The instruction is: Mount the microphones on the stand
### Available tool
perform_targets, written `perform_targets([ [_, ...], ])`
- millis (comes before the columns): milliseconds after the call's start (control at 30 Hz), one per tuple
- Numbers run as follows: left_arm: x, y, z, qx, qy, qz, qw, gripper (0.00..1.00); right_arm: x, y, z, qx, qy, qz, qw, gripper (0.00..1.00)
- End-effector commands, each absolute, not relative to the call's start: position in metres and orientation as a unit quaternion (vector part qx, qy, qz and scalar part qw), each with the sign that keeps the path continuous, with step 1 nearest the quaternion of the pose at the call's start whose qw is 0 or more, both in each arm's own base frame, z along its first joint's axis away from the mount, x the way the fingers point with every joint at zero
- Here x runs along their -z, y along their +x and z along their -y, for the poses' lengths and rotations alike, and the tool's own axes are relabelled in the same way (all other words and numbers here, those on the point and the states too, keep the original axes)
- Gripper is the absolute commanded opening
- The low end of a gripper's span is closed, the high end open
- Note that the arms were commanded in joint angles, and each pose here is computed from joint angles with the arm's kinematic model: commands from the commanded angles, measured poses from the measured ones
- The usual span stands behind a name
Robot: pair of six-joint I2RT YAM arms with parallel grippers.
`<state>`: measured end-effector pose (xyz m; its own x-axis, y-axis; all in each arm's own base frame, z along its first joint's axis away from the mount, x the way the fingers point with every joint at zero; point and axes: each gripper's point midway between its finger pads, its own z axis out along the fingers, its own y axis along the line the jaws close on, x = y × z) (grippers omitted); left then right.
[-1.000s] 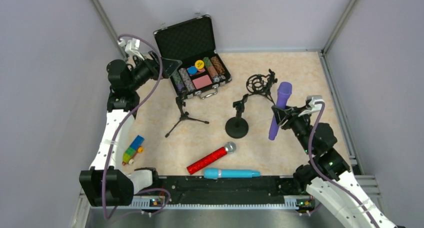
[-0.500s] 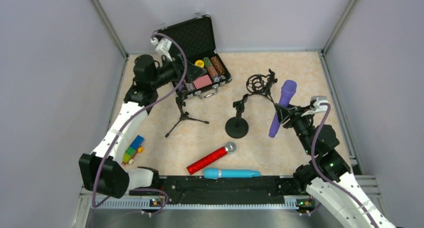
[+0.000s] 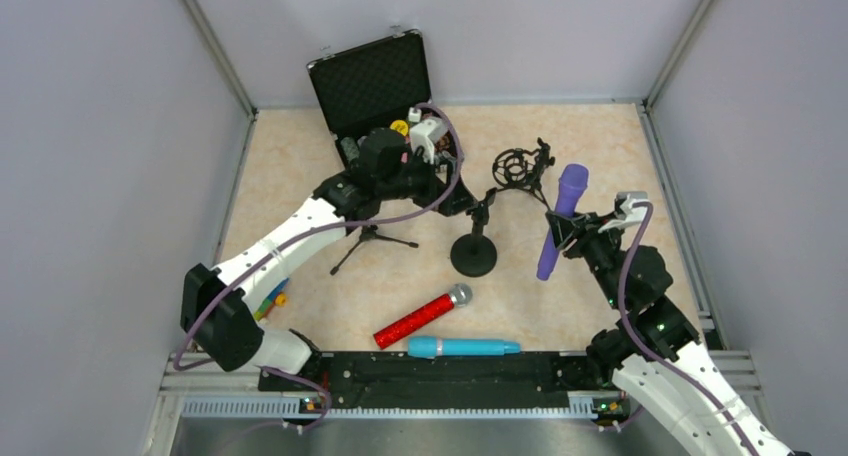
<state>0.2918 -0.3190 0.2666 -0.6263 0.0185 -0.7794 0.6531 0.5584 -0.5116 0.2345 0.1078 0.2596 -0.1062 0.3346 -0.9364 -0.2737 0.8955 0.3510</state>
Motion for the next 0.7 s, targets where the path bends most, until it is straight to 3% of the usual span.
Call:
perform_targets([
  [0, -0.271, 0.286, 0.331, 0.372, 0.244, -0.794, 0.415, 0.99, -0.264, 0.234, -0.11, -0.236, 0.028, -0.703, 0.67, 0.0],
  [667, -0.248, 0.28, 0.361, 0.265, 0.264, -0.81, 0.45, 0.99, -0.253, 0.236, -0.115, -0.245, 0.031, -0.714, 0.655, 0.0],
])
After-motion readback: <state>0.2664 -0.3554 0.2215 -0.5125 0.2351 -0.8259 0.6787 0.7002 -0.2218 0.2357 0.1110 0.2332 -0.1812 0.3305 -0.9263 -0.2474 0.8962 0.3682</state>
